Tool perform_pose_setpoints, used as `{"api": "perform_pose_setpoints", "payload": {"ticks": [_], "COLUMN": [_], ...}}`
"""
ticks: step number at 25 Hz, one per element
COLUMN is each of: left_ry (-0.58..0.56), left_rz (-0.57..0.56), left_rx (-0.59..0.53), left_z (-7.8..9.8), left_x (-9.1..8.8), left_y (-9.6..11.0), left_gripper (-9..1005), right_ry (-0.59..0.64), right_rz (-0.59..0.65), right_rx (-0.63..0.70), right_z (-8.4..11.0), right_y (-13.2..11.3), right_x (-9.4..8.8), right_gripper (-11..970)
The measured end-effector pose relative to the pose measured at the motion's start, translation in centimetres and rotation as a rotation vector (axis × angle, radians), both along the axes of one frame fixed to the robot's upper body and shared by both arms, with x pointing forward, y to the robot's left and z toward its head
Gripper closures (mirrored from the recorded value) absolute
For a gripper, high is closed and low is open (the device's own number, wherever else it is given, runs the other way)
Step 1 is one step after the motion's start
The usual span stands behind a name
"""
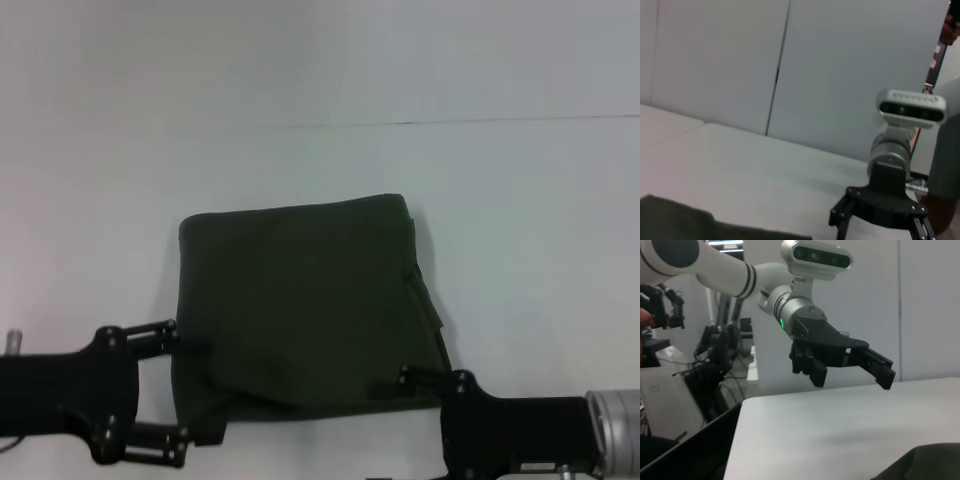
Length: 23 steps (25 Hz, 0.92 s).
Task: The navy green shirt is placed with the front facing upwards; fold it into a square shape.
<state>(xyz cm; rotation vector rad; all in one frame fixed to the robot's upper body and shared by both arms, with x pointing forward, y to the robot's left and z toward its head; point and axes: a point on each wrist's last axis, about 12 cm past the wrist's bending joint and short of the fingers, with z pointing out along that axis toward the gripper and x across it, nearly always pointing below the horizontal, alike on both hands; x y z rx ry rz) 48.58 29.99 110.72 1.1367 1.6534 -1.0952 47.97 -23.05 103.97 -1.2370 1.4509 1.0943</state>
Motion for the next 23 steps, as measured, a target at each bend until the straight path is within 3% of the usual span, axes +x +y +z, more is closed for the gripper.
{"api": "perform_pose_setpoints", "payload": {"ticks": [9,23], "left_ry": [0.039,0.040], "left_rz": [-0.022,-0.034], "left_rx": [0.038,0.024], "left_z": [-0.9,-0.9], "left_x": [-0.9,-0.8], "left_y": [0.1,-0.2], "left_gripper": [94,94], "right_ry": [0.018,0.022], "right_rz": [0.015,-0.012], "right_rx": [0.005,-0.041], "right_z": [-0.1,-0.5], "right_y": [1.1,1.6], "right_x": [0.4,1.3], "right_gripper": [12,12]}}
